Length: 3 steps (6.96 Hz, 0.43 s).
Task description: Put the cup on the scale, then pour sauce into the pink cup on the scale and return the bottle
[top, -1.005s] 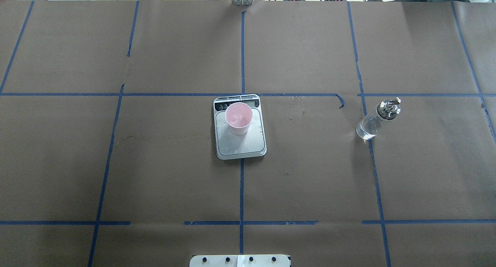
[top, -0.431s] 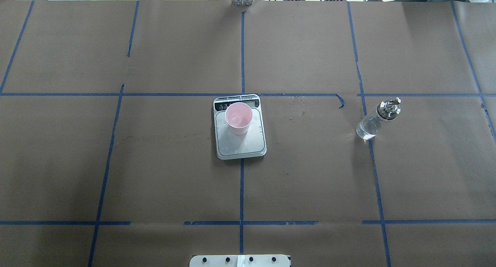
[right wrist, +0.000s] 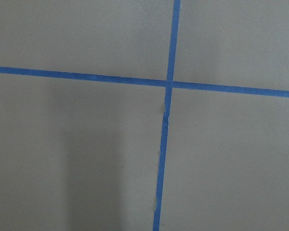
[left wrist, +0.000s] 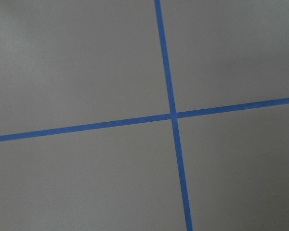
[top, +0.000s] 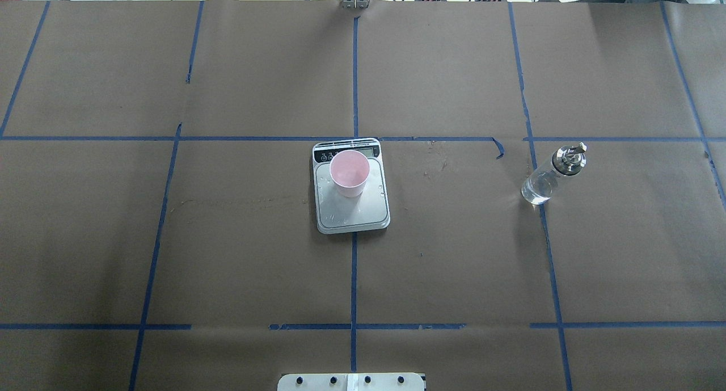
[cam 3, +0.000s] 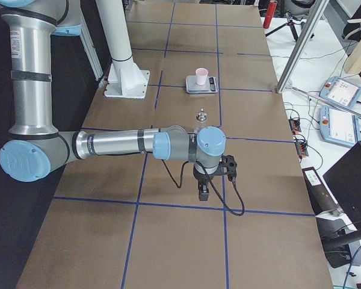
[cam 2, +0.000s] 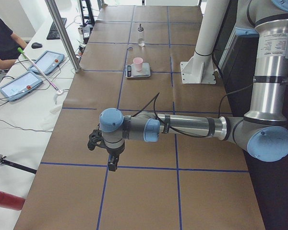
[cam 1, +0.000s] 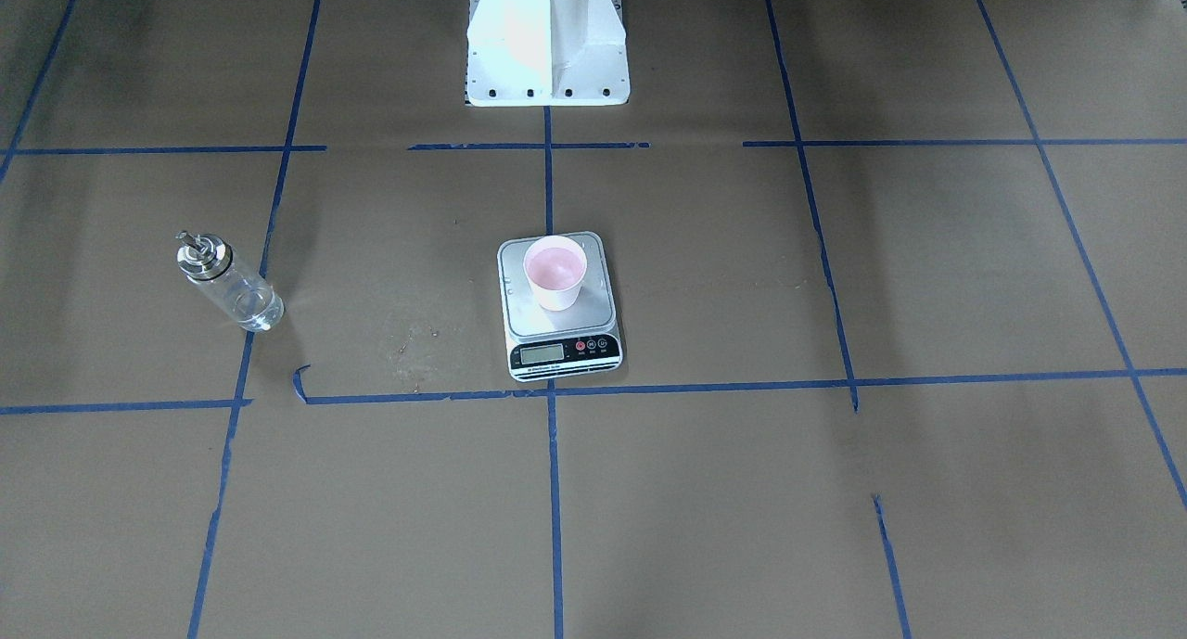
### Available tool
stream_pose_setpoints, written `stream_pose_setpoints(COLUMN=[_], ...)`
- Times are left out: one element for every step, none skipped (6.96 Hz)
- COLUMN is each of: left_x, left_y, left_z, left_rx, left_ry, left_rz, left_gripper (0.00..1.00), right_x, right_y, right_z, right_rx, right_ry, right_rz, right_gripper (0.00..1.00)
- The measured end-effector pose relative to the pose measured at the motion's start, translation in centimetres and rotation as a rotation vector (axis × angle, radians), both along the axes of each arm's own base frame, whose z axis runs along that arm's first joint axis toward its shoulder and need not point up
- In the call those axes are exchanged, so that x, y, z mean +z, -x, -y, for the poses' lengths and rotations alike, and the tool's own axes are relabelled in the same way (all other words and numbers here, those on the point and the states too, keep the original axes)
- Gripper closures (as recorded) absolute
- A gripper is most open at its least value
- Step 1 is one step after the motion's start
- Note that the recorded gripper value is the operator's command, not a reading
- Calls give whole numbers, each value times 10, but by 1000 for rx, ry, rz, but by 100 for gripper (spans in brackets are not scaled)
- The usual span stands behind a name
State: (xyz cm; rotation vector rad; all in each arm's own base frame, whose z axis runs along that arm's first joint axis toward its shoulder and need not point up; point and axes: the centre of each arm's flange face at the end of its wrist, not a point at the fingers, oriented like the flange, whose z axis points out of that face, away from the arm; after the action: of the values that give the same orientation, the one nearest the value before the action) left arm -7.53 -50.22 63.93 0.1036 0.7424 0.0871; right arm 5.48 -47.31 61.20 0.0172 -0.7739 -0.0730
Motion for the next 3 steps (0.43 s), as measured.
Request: stream_pose_setpoints(left_x=[5, 12, 17], left_y=[0, 0, 0], left_z=[-3, -8, -12], left_rx=[8, 25, 38], left_ry=[3, 0, -1], left_rz=[1, 2, 1], left_gripper=[0, 0, 0], right_x=[2, 4, 6], right_y=[0, 0, 0], right_z=[0, 0, -1], right_rx=[-1, -1, -2], right_ry=[4, 6, 10], right_rz=[1, 1, 0], right_gripper=[0, 0, 0])
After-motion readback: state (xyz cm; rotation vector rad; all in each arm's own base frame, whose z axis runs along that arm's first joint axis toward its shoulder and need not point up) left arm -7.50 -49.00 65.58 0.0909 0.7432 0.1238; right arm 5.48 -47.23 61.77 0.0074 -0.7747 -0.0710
